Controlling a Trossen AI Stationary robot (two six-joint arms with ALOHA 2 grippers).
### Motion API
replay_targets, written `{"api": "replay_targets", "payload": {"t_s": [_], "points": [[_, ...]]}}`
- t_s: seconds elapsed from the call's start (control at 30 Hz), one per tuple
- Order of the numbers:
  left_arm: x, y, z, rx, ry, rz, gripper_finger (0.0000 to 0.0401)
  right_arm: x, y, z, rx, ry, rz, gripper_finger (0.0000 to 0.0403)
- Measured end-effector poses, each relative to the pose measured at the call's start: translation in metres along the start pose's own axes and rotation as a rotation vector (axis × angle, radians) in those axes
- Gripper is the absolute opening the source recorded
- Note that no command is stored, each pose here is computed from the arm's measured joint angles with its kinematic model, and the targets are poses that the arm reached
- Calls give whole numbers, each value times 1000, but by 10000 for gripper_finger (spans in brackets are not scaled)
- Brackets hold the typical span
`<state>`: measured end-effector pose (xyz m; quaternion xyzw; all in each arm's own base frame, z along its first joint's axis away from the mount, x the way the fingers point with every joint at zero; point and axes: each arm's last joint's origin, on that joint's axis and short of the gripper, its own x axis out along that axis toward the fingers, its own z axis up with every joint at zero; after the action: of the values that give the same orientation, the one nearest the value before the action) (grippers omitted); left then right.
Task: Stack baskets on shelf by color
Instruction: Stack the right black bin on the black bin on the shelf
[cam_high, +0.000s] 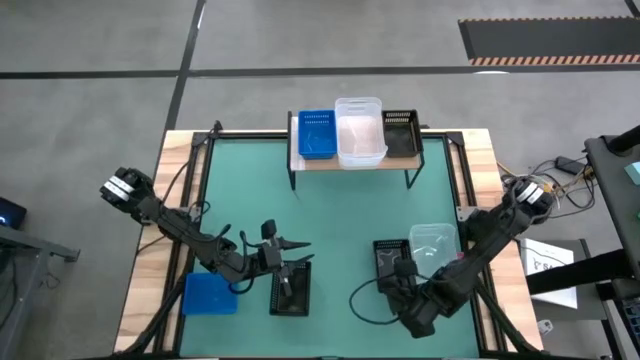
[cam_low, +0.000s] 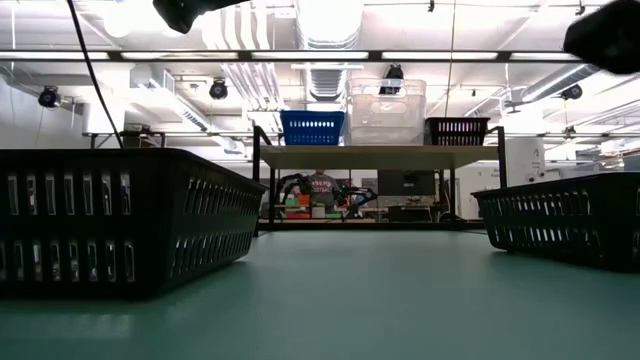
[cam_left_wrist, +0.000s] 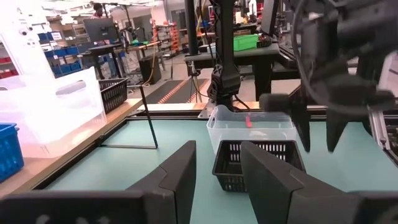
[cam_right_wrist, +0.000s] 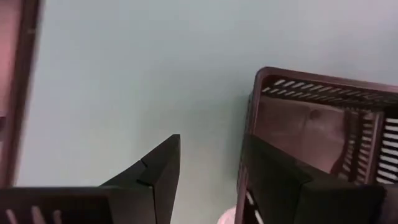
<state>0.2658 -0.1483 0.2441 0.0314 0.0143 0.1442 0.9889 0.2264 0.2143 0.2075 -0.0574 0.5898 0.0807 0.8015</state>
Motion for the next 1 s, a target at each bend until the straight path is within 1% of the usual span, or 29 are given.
{"api": "replay_targets", "payload": {"t_s": [0.17,0.27,0.37,0.5,0.53,0.57,0.7,0.9,1.0], "points": [[0,0,0,-4,-1,0,111,25,0,2,8,40,-70,165],[0,0,1,-7,-3,-1,111,34,0,2,-27,60,-98,148],[0,0,1,-6,-2,0,111,36,0,2,-40,53,-126,108],[0,0,1,-6,-3,-1,111,35,-1,3,-45,51,-125,36],[0,0,1,-5,-3,-1,111,34,-2,3,-47,48,-123,22],[0,0,1,-5,-3,-1,111,32,-2,3,-47,42,-120,17],[0,0,1,-5,-3,-1,111,21,-2,6,-41,12,-102,11],[0,0,1,-4,-2,-1,111,-3,1,19,-62,-71,-55,10],[0,0,1,-4,-2,-1,111,-5,0,18,-77,-60,-60,30]]}}
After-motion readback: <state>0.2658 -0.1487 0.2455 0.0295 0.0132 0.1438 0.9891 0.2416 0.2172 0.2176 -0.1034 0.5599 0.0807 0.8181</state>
